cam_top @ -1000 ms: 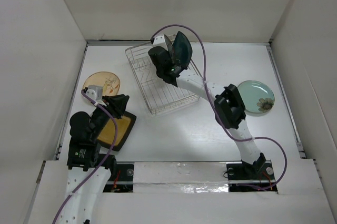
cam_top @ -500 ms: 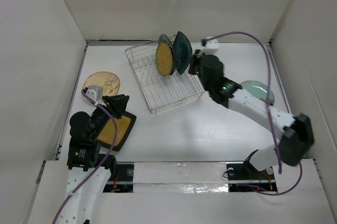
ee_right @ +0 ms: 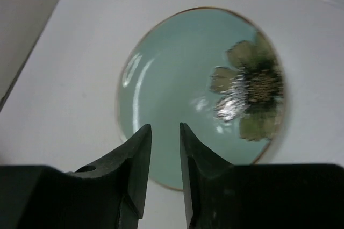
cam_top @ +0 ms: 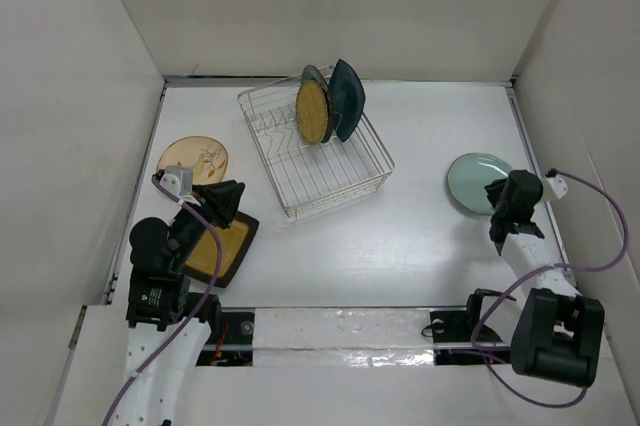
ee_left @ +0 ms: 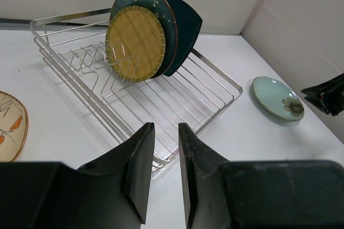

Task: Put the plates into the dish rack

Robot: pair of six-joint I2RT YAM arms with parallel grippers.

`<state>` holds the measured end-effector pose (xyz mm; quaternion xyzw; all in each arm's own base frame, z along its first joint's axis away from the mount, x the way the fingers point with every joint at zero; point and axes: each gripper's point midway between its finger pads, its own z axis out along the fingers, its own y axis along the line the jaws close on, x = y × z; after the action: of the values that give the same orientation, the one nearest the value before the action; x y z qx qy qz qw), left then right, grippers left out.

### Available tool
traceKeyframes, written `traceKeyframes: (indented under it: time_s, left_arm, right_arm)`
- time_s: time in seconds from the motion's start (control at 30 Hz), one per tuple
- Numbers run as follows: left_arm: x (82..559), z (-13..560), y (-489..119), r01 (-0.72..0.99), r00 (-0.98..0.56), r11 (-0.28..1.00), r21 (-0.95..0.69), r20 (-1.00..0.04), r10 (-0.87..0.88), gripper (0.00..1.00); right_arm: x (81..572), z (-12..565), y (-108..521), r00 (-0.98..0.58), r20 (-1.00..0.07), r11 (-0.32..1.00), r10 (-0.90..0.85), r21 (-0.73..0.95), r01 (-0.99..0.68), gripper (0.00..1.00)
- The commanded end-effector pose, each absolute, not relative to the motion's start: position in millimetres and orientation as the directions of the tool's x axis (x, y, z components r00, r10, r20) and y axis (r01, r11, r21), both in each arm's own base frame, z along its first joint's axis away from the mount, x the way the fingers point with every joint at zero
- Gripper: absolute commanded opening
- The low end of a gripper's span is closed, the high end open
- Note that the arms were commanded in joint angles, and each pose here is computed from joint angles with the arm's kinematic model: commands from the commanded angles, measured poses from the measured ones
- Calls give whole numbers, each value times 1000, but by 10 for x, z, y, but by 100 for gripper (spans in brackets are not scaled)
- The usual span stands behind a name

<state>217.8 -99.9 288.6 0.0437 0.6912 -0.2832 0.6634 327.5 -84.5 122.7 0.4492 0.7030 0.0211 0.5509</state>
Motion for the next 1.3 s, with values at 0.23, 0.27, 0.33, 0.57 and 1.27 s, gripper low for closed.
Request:
traceKeyframes:
  time_s: [0.23, 0.27, 0.33, 0.57, 1.27]
  left_arm:
    - [2088, 3172, -1018, 472, -26, 829, -301, -944, -328, 23]
    - [2089, 3179, -1008, 467, -23, 831, -301, -944, -329, 23]
    - [2075, 3188, -1020, 474, -21, 829, -298, -945, -328, 24]
    - [2080, 3174, -1022, 473, -25, 830, -297, -946, -324, 29]
    - [2129, 3107, -1042, 470, -56, 828, -305, -947, -317, 28]
  right_arm:
    - [2887, 745, -1425, 119, -503, 318, 856, 694, 646, 64]
    - [2875, 675, -1410, 108, -479, 303, 871, 697, 650, 64]
    - [2920, 651, -1381, 97, -467, 308, 879, 711, 632, 64]
    - [3136, 471, -1193, 19, -339, 268, 941, 778, 569, 65]
    - [3482, 657, -982, 42, -225, 187, 973, 888, 420, 0]
